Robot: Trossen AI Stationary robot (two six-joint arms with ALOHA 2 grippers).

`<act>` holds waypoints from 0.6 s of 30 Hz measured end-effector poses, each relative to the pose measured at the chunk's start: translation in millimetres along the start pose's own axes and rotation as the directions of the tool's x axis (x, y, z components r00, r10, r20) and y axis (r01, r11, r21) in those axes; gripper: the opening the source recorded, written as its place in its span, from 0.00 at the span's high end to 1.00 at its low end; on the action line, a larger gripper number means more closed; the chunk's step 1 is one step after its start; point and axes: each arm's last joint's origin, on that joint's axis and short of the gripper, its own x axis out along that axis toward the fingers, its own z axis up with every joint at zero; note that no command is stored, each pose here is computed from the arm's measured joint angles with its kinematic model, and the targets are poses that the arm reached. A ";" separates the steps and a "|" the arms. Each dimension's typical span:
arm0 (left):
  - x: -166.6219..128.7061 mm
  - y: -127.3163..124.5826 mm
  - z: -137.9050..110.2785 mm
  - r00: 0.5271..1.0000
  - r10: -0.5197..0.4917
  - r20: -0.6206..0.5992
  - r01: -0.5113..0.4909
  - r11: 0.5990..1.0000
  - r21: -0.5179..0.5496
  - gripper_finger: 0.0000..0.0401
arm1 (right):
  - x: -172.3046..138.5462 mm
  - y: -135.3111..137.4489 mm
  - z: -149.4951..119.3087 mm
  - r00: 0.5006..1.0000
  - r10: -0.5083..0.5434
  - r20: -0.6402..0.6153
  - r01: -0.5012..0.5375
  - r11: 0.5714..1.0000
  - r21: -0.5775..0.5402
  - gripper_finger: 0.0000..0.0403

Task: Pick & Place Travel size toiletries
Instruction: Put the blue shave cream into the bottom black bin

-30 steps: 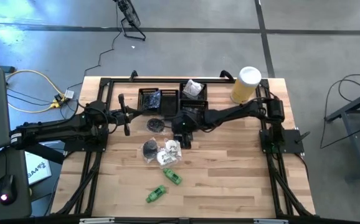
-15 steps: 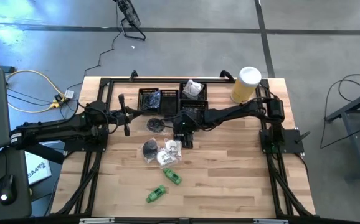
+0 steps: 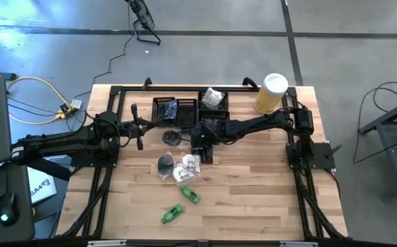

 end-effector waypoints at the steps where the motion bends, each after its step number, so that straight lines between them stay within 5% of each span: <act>1: 0.0 0.0 0.0 1.000 0.000 0.000 0.000 1.000 0.000 1.00 | 0.0 0.0 -0.1 1.000 0.000 0.000 0.000 1.000 0.000 0.63; 18: 0.0 0.0 0.0 1.000 0.000 0.000 0.000 1.000 -0.002 1.00 | 0.8 0.6 1.5 1.000 -0.010 0.016 0.010 1.000 -0.023 0.58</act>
